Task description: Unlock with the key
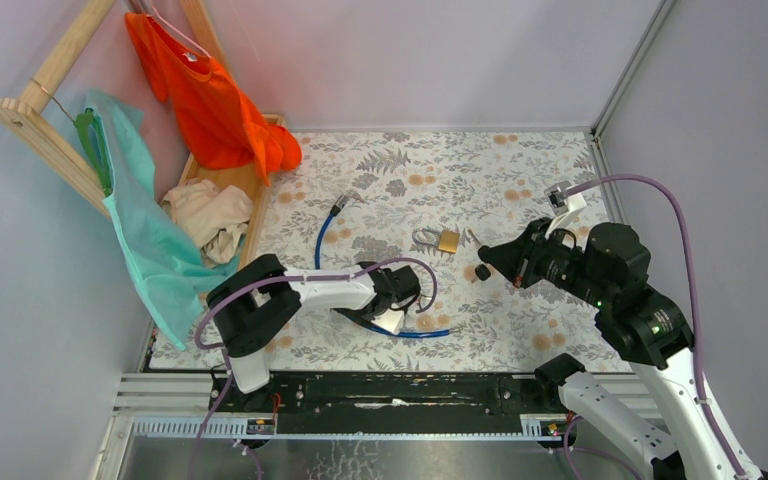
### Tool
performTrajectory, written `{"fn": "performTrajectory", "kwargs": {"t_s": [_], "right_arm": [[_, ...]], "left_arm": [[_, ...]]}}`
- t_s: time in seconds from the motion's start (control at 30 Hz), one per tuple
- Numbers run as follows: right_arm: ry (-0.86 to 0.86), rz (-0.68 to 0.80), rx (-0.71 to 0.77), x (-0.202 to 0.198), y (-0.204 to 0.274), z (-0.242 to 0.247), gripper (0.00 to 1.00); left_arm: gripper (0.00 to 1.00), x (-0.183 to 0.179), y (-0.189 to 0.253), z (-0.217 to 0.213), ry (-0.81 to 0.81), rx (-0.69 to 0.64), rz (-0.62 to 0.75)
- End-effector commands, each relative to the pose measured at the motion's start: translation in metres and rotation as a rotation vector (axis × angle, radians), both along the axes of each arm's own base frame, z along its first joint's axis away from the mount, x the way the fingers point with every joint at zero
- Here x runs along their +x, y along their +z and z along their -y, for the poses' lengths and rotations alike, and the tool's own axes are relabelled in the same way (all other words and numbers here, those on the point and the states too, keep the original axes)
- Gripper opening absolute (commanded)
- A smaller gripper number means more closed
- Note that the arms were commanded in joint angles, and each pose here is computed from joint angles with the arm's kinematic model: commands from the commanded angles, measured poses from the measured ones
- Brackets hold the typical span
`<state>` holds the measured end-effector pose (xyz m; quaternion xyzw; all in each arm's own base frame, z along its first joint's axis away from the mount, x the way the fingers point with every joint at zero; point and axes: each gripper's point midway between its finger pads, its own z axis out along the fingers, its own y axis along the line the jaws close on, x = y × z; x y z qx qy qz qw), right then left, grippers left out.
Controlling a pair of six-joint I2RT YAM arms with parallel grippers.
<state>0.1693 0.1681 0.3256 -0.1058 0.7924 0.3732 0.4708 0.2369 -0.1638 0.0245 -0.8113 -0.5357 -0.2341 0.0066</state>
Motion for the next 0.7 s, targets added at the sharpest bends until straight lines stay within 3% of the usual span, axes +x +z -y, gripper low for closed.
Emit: {"fn": "performTrajectory", "kwargs": {"t_s": [0.0,0.07,0.43,0.57,0.67], "right_arm": [[-0.01,0.062,0.002,0.003,0.018,0.003,0.0],[-0.012,0.061,-0.003,0.004,0.019,0.003,0.0],[-0.061,0.066,-0.065,0.008,0.022,0.014,0.0],[-0.065,0.067,-0.075,0.011,0.024,0.015,0.0],[-0.067,0.067,-0.086,0.013,0.026,0.015,0.0]], "left_arm": [[0.6,0.005,0.006,-0.007,0.004,0.012,0.022],[0.57,0.006,0.007,-0.006,0.006,0.0,0.015],[0.06,0.024,0.024,-0.008,0.124,-0.118,0.014],[0.0,0.028,0.033,-0.006,0.236,-0.215,-0.046],[0.0,0.042,0.052,0.0,0.341,-0.374,-0.084]]}}
